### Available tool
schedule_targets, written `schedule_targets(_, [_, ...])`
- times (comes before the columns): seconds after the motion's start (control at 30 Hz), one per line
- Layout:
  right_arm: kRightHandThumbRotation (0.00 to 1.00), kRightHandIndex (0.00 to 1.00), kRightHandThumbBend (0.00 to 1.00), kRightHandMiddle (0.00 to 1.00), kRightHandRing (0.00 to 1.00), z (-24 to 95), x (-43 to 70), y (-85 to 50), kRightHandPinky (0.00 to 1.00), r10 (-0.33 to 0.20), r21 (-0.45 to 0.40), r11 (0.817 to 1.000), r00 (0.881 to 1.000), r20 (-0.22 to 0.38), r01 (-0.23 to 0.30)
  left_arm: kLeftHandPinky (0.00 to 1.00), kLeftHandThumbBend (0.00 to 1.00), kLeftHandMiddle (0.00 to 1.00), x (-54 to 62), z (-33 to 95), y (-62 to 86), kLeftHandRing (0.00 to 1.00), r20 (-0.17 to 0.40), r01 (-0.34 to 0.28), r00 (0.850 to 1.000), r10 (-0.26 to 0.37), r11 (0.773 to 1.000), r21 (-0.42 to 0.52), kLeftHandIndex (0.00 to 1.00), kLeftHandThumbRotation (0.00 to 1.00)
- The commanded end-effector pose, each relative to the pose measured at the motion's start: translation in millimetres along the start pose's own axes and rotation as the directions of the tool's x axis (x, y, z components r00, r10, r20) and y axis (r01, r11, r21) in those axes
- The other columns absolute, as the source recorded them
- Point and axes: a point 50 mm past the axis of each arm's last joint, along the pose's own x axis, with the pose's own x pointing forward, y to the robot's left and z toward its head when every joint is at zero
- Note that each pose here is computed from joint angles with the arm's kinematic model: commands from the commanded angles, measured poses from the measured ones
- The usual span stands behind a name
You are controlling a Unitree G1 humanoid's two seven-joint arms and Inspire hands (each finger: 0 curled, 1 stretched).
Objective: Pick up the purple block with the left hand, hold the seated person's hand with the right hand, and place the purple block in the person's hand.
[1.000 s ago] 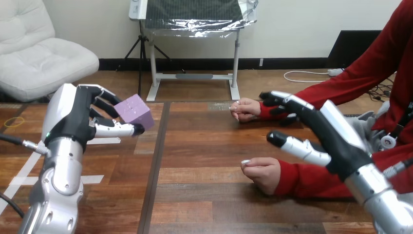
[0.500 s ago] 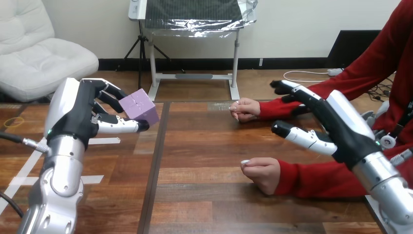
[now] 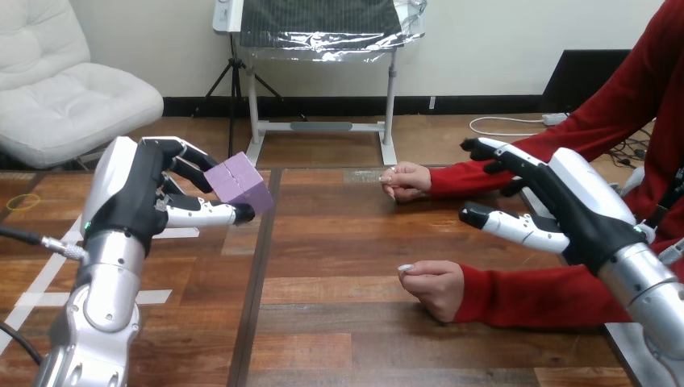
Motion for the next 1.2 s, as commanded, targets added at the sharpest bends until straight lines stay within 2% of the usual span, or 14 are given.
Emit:
schedule_targets(0.0, [0.95,0.87,0.93,0.86,0.82,8.7,15.9,-22.5,0.67,-0.015,-0.078,0.997,0.998,0.053,0.019,0.17,0.69,0.34,2.3,23.4,13.1,0.24,0.090,-0.052,0.995,0.054,0.998,-0.031,0.44,0.00])
schedule_targets(0.37, [0.87,0.87,0.97,0.86,0.83,-2.2,16.2,-25.8,0.69,0.055,-0.099,0.994,0.999,0.002,-0.054,0.18,0.69,0.35,1.6,25.1,14.6,0.26,0.104,-0.041,0.993,0.046,0.998,-0.054,0.44,0.00])
schedule_targets(0.7, [0.83,0.90,1.00,0.90,0.87,-11.9,17.3,-30.1,0.77,0.141,-0.117,0.982,0.989,-0.053,-0.146,0.20,0.70,0.36,0.5,26.7,14.8,0.28,0.103,-0.038,0.994,0.043,0.998,-0.054,0.44,0.00])
schedule_targets(1.17, [0.74,0.91,1.00,0.92,0.90,-20.4,19.0,-35.8,0.78,0.202,-0.100,0.972,0.973,-0.113,-0.213,0.20,0.69,0.36,-0.9,27.6,13.0,0.28,0.095,-0.025,0.995,0.031,0.998,-0.063,0.44,0.00])
